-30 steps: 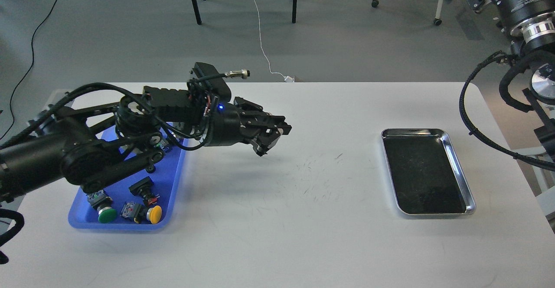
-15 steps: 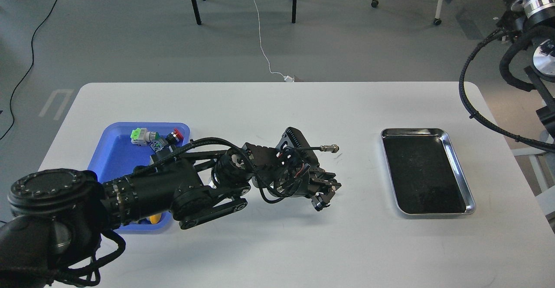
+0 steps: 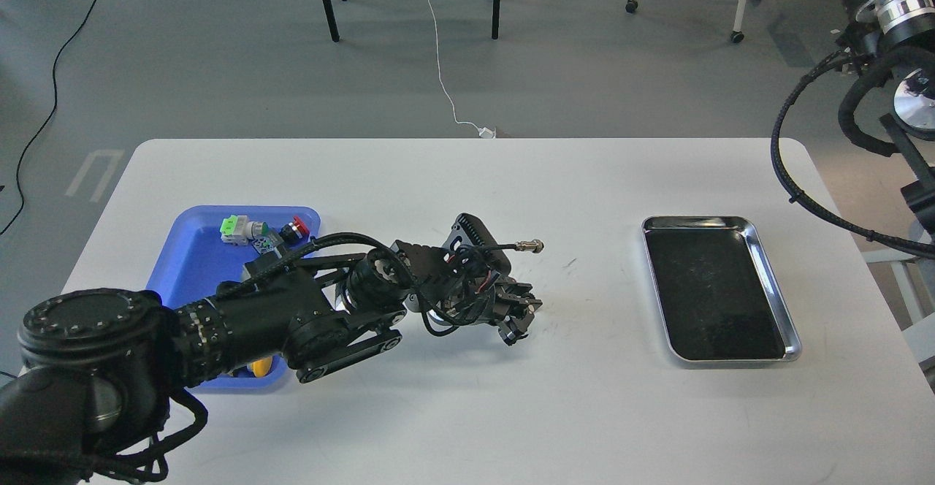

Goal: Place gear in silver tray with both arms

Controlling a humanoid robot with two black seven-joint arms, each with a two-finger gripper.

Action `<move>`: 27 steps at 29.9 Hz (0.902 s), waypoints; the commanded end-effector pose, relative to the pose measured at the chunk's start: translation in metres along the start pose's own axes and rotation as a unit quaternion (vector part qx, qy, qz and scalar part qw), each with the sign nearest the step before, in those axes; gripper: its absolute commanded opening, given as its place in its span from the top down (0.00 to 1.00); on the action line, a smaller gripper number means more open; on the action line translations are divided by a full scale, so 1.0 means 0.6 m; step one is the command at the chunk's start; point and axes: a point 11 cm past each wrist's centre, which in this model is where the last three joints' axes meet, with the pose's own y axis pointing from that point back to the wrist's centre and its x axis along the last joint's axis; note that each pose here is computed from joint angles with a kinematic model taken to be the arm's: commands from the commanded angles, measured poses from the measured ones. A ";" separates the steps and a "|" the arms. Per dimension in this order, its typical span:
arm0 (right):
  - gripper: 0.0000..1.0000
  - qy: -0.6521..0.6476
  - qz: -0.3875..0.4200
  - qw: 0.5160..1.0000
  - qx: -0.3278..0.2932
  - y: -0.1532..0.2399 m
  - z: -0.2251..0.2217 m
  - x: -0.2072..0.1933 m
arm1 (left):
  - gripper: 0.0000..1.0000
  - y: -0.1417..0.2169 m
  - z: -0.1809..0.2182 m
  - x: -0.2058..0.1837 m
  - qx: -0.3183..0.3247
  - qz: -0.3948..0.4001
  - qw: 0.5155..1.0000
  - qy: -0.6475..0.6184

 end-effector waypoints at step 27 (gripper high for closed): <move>0.01 0.114 -0.031 0.992 -0.039 -0.042 -0.048 -0.039 | 0.06 0.221 -0.244 0.136 -0.112 0.392 0.604 0.685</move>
